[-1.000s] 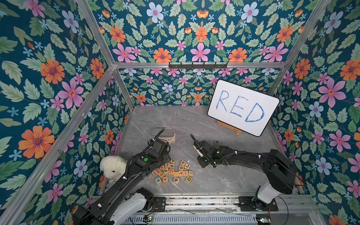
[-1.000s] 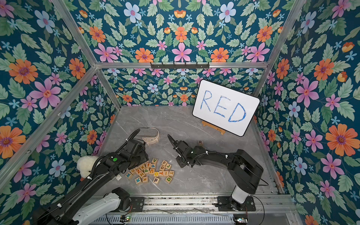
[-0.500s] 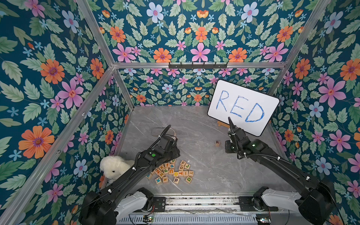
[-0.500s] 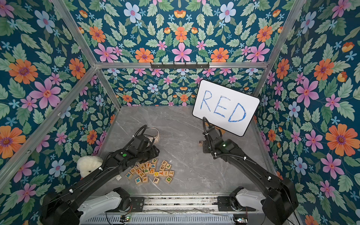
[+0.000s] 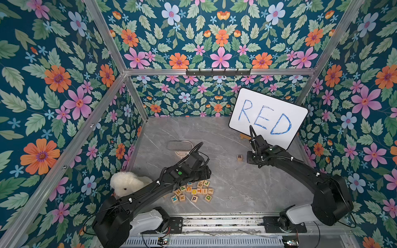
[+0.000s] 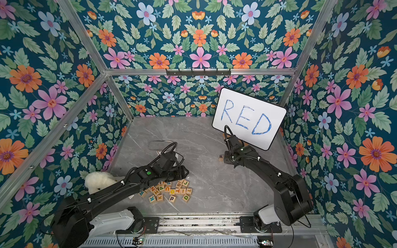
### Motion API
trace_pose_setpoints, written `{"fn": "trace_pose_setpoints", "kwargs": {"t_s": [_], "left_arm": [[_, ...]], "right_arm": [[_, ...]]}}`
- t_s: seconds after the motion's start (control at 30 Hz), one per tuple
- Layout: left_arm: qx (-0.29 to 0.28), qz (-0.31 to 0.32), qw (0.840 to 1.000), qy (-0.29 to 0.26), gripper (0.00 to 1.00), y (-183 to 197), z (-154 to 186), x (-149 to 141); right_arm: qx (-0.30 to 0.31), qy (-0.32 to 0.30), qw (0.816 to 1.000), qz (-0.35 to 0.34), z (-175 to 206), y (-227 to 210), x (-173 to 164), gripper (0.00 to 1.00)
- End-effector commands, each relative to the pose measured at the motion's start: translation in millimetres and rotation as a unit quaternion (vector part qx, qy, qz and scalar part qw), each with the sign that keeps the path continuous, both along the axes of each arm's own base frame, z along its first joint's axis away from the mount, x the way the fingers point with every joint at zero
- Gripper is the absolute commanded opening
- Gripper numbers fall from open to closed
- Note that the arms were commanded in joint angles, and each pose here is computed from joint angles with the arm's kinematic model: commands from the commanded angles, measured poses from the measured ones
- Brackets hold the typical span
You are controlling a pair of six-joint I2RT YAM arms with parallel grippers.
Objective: Assemble the uppercase word "red" with letter blocks
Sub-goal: Place the letter block at the center of the board.
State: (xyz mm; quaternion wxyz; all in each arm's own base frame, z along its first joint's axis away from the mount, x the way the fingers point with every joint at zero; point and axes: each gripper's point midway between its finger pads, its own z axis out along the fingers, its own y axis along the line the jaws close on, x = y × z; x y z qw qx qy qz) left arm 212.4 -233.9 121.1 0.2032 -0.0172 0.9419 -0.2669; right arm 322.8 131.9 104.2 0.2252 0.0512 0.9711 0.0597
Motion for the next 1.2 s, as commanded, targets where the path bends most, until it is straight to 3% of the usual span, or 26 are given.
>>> {"fn": "trace_pose_setpoints", "kwargs": {"t_s": [0.0,0.37,0.67,1.17], "left_arm": [[-0.009,0.008,1.0,-0.014,0.65,0,7,4],[0.009,0.016,1.0,-0.02,0.65,14,8,-2],[0.03,0.009,0.999,-0.027,0.66,19,8,-1],[0.03,0.01,0.999,-0.028,0.66,20,7,-2]], "right_arm": [[0.005,-0.017,1.0,-0.019,-3,0,17,0.23],[-0.021,-0.012,1.0,0.017,-28,4,44,0.25],[-0.039,0.023,0.998,0.037,-63,8,48,0.26],[-0.056,0.032,0.997,0.05,-79,7,53,0.28]]}}
